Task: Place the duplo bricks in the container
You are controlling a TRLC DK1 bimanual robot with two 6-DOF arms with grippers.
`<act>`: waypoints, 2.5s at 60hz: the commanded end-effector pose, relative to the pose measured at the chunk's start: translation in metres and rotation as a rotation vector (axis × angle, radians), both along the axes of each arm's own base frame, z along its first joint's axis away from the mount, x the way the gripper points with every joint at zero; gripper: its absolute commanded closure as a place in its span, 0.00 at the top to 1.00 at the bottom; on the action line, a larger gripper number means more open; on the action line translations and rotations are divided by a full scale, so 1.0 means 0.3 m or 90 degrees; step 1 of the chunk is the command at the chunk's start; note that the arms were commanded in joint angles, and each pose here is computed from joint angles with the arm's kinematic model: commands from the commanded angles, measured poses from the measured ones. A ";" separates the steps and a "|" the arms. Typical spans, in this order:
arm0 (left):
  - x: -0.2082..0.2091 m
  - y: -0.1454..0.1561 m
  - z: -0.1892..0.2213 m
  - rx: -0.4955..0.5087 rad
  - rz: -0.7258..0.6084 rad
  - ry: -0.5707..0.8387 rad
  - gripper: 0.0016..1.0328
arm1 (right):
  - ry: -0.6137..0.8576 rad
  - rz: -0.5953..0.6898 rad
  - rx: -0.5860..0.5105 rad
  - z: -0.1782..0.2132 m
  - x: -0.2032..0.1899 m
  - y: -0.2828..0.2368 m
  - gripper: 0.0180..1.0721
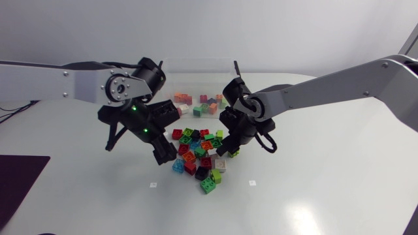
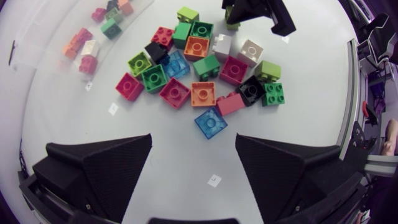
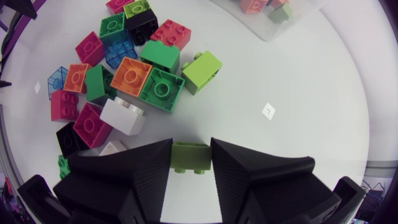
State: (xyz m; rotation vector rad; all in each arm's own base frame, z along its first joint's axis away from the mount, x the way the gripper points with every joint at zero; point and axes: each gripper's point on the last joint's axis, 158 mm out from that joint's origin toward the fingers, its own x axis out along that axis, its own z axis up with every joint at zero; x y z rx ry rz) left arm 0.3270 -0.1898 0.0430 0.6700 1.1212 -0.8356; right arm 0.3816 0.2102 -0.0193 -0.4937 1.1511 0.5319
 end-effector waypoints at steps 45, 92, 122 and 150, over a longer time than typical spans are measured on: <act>-0.044 -0.034 -0.302 0.077 0.031 0.089 0.90 | -0.097 -0.030 0.055 0.340 0.023 -0.047 0.30; 0.078 0.001 -0.275 0.047 0.122 0.035 0.83 | -0.165 -0.028 0.094 0.548 0.155 0.022 0.30; 0.095 -0.037 -0.253 0.035 0.117 0.021 0.46 | -0.215 -0.031 0.125 0.660 0.268 0.082 0.30; 0.063 0.008 -0.207 0.038 0.113 0.018 0.41 | -0.232 -0.038 0.139 0.663 0.385 0.121 0.30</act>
